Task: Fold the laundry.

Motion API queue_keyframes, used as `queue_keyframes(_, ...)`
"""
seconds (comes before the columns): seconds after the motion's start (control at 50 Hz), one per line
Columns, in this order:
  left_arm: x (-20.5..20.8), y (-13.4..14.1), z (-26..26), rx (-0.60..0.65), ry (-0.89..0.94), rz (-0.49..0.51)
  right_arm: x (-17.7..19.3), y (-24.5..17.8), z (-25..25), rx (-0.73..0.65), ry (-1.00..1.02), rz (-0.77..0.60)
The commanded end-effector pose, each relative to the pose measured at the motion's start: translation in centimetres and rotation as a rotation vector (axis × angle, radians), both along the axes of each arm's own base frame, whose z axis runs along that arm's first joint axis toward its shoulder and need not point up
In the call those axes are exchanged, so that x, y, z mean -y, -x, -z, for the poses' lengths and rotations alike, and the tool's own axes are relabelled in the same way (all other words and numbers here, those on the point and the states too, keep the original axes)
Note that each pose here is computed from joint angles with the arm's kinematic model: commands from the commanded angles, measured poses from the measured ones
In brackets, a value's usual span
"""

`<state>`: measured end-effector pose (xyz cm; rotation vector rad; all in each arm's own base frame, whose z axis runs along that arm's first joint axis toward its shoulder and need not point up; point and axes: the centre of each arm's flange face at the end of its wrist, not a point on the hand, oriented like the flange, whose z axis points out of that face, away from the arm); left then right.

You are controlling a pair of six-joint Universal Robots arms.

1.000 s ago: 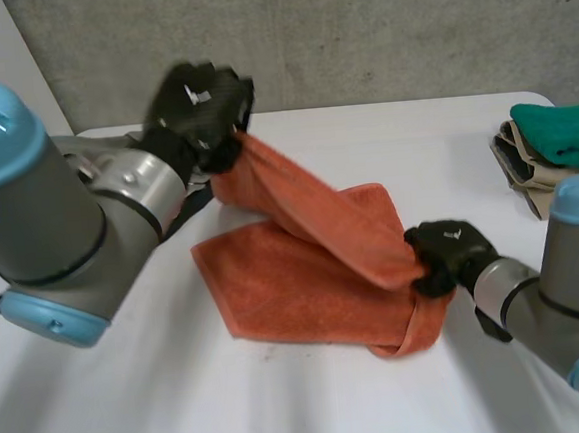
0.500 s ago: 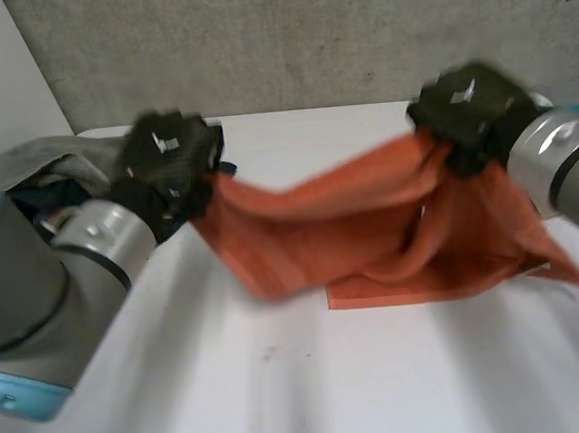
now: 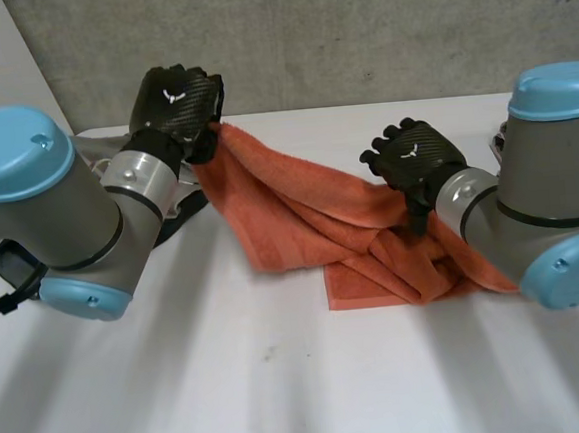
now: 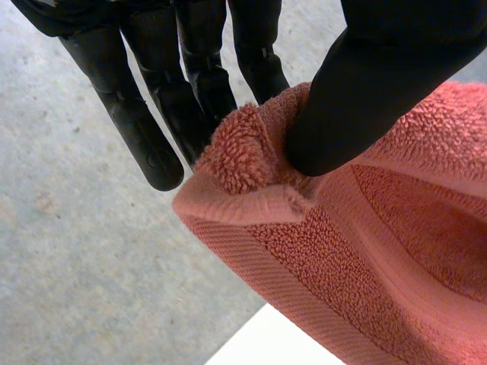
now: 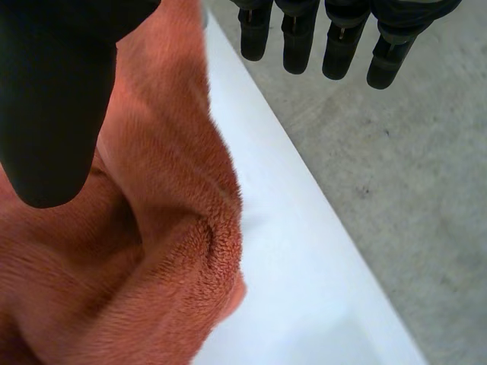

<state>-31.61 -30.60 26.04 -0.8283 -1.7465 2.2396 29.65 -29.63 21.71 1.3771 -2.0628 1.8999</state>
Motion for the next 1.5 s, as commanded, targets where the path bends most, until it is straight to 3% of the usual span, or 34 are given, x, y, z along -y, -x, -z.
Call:
queue_keyframes(0.02,-0.8,-0.6,2.1,0.03,-0.066,-0.002,0.5,5.6,-2.1,0.194,-0.129,0.197)
queue_keyframes(0.1,-0.8,-0.8,2.4,0.033,-0.076,-0.007,-0.3,8.8,-1.7,0.159,-0.188,0.274)
queue_keyframes(0.3,-0.4,-1.3,2.4,0.034,-0.079,-0.019,-2.1,14.9,3.1,-0.098,-0.302,0.346)
queue_keyframes(0.62,0.2,-2.0,2.4,0.033,-0.078,-0.04,1.7,14.9,9.6,-0.069,-0.166,0.324)
queue_keyframes(0.74,-0.2,-2.3,1.6,0.036,-0.074,-0.045,3.0,15.3,7.4,-0.056,-0.051,0.352)
queue_keyframes(0.88,-1.0,-5.0,-3.7,0.001,-0.008,-0.1,1.1,15.2,-5.3,0.032,0.231,0.35)
queue_keyframes(1.02,-3.1,-7.5,-8.6,-0.025,0.063,-0.142,-0.4,14.8,-10.1,0.019,0.109,0.299)
queue_keyframes(1.16,-4.6,-9.5,-9.7,0.006,0.014,-0.182,-2.7,15.1,-14.3,-0.077,-0.014,0.275)
queue_keyframes(1.3,-3.9,-10.4,-6.4,0.064,-0.111,-0.216,-0.8,15.2,-11.3,-0.18,-0.127,0.226)
queue_keyframes(1.38,-1.5,-10.0,-1.6,0.179,-0.215,-0.219,1.4,14.5,-7.1,-0.197,-0.261,0.194)
queue_keyframes(1.44,1.5,-9.3,0.3,0.267,-0.177,-0.224,2.3,13.1,-5.3,-0.201,-0.299,0.165)
queue_keyframes(1.5,3.7,-8.8,0.1,0.264,-0.111,-0.235,5.1,11.8,-5.2,-0.153,-0.213,0.212)
